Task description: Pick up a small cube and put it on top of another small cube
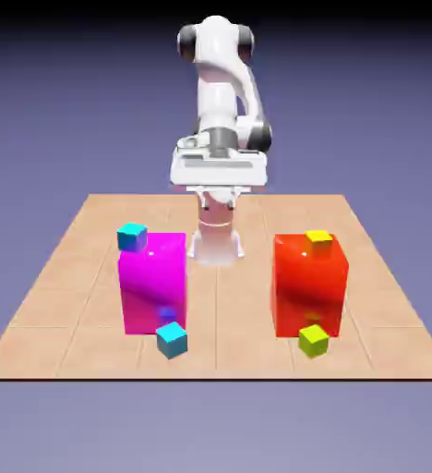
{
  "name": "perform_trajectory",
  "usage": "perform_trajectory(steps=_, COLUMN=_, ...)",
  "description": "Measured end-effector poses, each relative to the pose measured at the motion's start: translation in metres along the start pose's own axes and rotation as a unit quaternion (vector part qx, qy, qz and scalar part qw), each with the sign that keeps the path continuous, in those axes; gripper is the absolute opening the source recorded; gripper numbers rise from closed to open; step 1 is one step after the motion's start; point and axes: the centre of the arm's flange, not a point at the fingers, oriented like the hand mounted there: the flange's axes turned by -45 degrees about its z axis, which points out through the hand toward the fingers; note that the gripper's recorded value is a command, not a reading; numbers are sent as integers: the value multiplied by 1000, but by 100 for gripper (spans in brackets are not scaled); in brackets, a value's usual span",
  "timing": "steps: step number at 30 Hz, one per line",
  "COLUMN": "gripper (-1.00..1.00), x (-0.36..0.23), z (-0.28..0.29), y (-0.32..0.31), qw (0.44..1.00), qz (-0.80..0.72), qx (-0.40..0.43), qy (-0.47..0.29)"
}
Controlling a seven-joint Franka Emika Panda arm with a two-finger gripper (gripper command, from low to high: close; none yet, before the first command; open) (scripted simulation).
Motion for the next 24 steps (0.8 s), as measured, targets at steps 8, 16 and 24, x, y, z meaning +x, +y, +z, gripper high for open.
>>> perform_trajectory(steps=8, gripper=0, x=-8, z=92, y=12, qw=980, qz=-87, qx=22, qy=-175)
perform_trajectory(steps=16, gripper=0, x=-41, z=180, y=29, qw=920, qz=-176, qx=41, qy=-347)
perform_trajectory(steps=24, gripper=0, x=-89, z=253, y=54, qw=820, qz=-257, qx=53, qy=-509)
